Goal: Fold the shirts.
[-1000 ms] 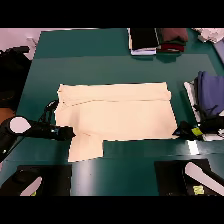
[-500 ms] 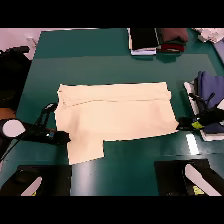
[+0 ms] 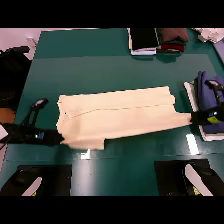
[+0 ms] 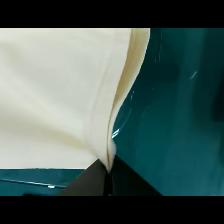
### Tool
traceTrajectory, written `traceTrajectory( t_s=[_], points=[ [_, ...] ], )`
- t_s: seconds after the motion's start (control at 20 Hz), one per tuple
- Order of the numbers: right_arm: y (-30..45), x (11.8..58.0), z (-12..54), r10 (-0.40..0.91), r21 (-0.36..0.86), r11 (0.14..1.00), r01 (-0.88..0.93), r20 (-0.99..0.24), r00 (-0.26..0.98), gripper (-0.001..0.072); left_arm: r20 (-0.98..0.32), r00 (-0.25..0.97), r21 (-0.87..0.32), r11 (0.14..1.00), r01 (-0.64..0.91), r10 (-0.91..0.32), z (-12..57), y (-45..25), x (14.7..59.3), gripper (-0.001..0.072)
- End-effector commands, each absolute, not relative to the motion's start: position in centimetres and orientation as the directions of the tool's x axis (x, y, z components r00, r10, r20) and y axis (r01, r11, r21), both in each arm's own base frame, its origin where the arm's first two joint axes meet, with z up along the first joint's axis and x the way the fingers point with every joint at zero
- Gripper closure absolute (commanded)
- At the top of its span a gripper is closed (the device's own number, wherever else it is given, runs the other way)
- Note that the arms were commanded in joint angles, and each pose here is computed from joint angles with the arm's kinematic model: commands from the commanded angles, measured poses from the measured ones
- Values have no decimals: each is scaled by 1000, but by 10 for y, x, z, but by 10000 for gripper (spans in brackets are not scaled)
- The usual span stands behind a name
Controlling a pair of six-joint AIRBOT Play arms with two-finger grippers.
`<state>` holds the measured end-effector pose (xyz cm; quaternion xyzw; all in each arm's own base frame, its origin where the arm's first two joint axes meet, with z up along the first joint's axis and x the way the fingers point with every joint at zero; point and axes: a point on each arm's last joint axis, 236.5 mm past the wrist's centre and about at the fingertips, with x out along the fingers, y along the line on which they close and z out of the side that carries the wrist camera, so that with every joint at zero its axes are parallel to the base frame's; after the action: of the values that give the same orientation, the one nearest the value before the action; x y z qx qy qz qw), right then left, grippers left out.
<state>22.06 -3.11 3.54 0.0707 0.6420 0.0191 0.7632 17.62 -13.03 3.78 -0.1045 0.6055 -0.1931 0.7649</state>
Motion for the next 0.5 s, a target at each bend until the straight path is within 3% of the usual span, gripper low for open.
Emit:
traceTrajectory(
  t_s=[0.0,0.45],
  points=[
    [-44,258,45,105,122,990,69,-973,204,692,-875,340,-301,938,173,-343,52,-117,236,684],
    [-30,373,25,221,229,973,15,-956,193,691,-878,414,-184,967,178,-243,17,-122,378,683]
  ],
)
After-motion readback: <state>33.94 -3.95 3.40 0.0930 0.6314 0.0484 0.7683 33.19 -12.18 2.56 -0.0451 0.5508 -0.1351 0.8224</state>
